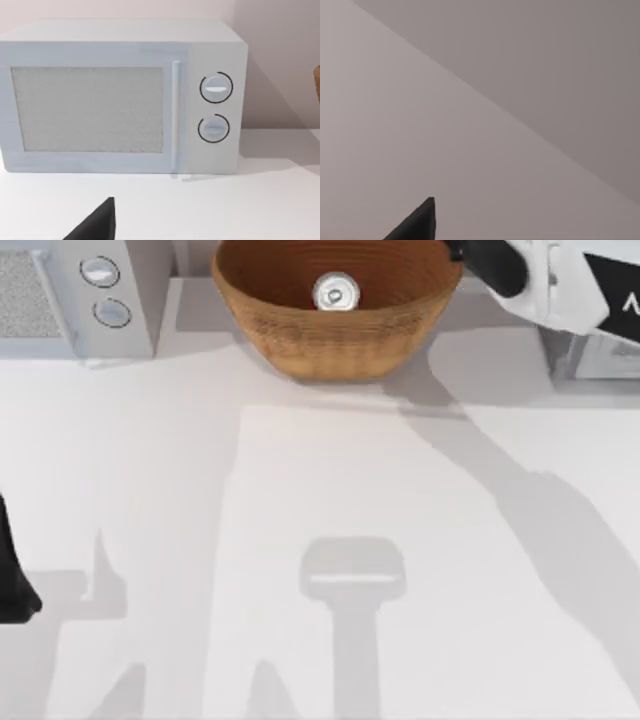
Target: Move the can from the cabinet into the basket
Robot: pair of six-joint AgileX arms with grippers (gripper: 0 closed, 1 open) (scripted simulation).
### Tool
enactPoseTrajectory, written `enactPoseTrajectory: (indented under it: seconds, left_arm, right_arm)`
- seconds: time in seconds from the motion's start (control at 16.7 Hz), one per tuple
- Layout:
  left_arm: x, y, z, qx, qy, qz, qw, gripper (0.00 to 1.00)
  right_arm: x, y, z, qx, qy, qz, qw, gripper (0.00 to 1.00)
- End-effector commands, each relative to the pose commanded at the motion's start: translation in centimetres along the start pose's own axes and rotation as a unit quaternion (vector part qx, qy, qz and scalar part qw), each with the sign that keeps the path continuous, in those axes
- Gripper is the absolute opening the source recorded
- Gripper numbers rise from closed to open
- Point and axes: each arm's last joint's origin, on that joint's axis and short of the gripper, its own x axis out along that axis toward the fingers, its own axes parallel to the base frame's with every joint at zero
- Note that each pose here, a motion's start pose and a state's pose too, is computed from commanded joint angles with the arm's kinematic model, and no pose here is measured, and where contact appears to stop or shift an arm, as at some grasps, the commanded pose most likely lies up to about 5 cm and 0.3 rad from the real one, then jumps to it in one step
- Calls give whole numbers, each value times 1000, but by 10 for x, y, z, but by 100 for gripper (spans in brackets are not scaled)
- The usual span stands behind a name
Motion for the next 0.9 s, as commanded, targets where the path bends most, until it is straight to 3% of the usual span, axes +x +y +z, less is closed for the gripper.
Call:
enactPoseTrajectory:
  seconds: [0.24, 0.48, 0.66, 0.9]
  left_arm:
    - [0, 0, 0, 0, 0, 0, 1000, 100]
    - [0, 0, 0, 0, 0, 0, 1000, 100]
    - [0, 0, 0, 0, 0, 0, 1000, 100]
    - [0, 0, 0, 0, 0, 0, 1000, 100]
  right_arm:
    - [-53, -66, 40, -1, 0, -2, 1000, 100]
    - [-133, -134, 53, -2, 0, -3, 1000, 100]
    - [-199, -175, 36, -1, 1, -4, 1000, 100]
    - [-273, -209, -17, 1, 1, -4, 1000, 100]
